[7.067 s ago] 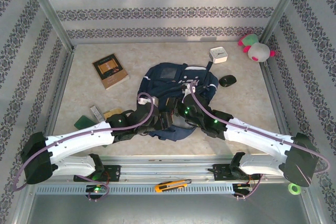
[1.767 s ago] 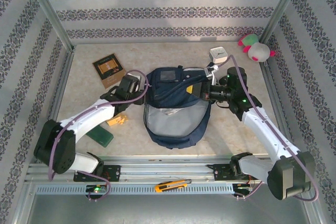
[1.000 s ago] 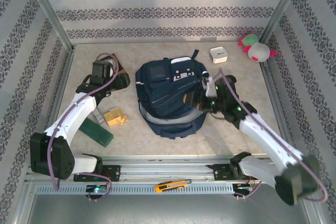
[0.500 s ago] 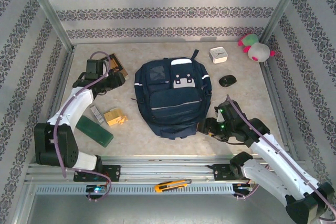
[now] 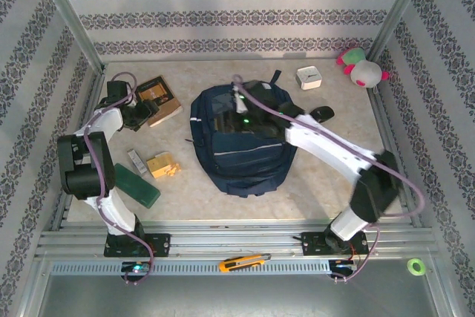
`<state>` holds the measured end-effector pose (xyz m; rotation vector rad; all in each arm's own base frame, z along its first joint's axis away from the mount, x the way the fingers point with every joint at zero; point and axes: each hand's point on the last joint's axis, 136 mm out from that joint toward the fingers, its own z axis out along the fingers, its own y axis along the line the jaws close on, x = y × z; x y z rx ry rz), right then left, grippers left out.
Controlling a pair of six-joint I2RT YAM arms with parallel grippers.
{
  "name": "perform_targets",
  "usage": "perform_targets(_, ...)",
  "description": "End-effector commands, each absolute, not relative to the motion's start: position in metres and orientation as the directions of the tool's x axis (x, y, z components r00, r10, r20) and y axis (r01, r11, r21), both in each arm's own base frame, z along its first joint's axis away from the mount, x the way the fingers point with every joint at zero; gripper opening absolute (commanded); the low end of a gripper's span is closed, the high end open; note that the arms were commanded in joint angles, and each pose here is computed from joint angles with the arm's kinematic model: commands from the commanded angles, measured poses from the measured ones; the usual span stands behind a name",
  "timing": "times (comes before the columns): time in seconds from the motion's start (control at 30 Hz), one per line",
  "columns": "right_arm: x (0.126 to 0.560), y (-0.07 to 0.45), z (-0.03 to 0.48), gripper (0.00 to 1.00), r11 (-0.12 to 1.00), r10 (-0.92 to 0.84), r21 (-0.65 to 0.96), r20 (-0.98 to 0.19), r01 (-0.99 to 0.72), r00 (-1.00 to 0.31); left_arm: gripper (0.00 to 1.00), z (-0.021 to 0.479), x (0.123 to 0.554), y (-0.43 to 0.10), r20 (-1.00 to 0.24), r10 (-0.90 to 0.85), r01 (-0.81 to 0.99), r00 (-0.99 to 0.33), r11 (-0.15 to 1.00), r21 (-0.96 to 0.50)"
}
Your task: Pack the student bag
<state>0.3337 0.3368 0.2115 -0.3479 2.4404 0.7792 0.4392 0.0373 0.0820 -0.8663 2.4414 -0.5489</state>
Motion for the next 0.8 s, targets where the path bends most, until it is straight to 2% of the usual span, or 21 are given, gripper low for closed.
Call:
perform_targets(0.0, 0.383, 0.384, 0.220, 0.62, 0.759, -0.084, 0.410, -0.709, -0.506, -0.700, 0.62, 0.084, 0.459, 0.046, -0.306, -0.712, -0.479, -0.632, 0.669, -0.568)
perform_targets(0.13, 0.421, 0.428, 0.190, 0.62, 0.738, -0.084, 0.426, -0.711, -0.524, -0.698, 0.61, 0.077, 0.469, 0.052, -0.303, -0.734, -0.496, -0.608, 0.649, -0.576)
perform_targets(0.33, 0.463, 0.465, 0.147, 0.63, 0.735, -0.048, 0.448, -0.715, -0.509, -0.698, 0.62, 0.076, 0.471, 0.071, -0.337, -0.735, -0.524, -0.589, 0.664, -0.534)
perform_targets(0.77, 0.510, 0.513, 0.103, 0.64, 0.696, 0.073, 0.573, -0.657, -0.433, -0.751, 0.60, 0.064, 0.474, 0.074, -0.305, -0.736, -0.529, -0.605, 0.657, -0.538)
